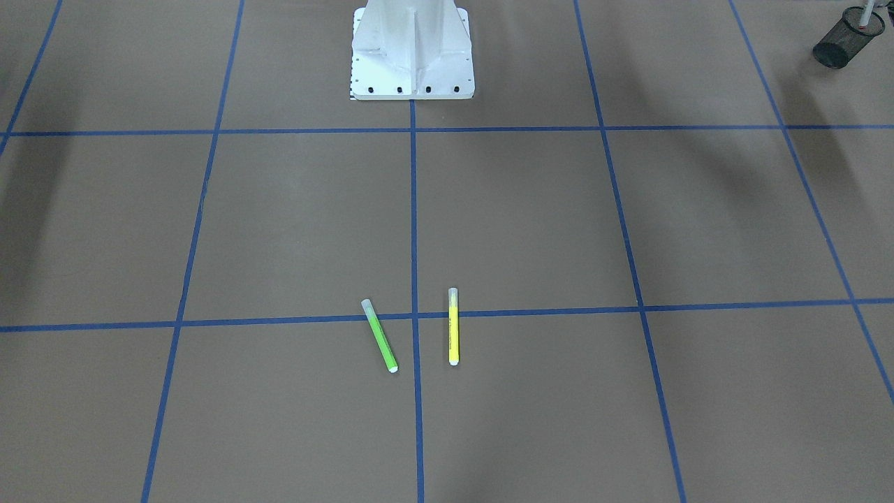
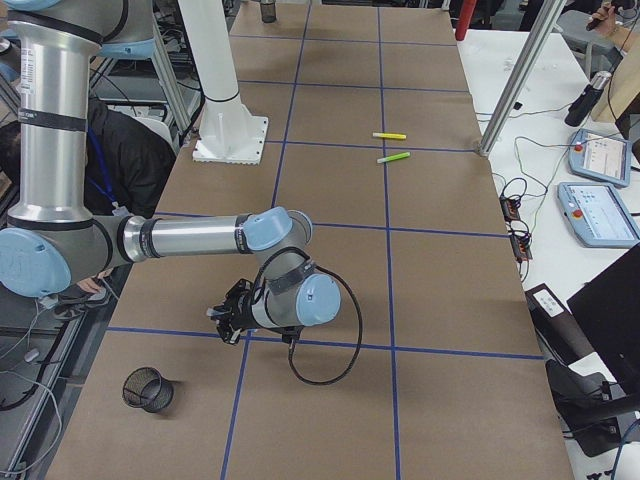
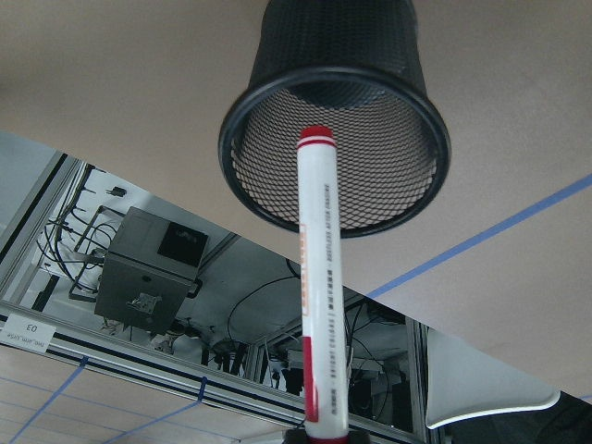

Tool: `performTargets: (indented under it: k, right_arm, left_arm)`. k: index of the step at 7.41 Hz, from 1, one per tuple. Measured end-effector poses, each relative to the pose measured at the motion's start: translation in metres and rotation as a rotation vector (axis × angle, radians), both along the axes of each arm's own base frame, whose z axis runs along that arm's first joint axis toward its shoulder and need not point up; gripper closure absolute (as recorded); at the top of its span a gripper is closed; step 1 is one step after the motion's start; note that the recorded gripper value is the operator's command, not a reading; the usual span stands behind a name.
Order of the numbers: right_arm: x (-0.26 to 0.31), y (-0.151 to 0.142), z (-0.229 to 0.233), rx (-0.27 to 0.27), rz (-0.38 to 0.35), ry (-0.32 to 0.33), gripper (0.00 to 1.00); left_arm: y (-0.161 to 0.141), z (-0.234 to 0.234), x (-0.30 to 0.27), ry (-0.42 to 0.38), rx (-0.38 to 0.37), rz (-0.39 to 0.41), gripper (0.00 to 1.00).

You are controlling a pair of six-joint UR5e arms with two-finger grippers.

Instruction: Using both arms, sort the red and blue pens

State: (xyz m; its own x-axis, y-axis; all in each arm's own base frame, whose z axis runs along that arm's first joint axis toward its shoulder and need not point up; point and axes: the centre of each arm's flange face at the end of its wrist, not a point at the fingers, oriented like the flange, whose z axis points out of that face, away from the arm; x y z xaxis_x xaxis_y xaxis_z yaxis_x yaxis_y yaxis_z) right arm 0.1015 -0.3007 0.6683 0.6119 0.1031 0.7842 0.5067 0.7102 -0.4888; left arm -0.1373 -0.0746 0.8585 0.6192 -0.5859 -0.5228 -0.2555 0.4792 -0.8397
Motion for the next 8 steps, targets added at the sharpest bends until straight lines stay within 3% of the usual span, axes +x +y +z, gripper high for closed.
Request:
performTargets:
  k: [1,2,3,5,8]
  right_arm:
    - [0.0,0.0,0.0,0.001,0.0,0.0,1.0]
    - [0.0,0.0,0.0,0.001,0.001,-0.001,1.0]
    - [0.0,0.0,0.0,0.002,0.001,-0.001,1.0]
    - [0.004,0.001,0.0,0.002,0.015,-0.002,1.0]
    - [0.014,0.008,0.0,0.002,0.038,-0.004,1.0]
  left_arm:
    - [0.002,0.008,0.001,-0.002,0.001,-0.001,0.69]
    - [0.001,0.016,0.001,-0.006,0.007,-0.002,0.07]
    - [-0.001,0.02,0.0,-0.008,0.012,-0.004,0.0]
    - [-0.008,0.02,-0.003,-0.012,0.023,-0.011,0.0]
    - [-0.072,0.002,-0.031,-0.045,0.107,-0.032,0.0]
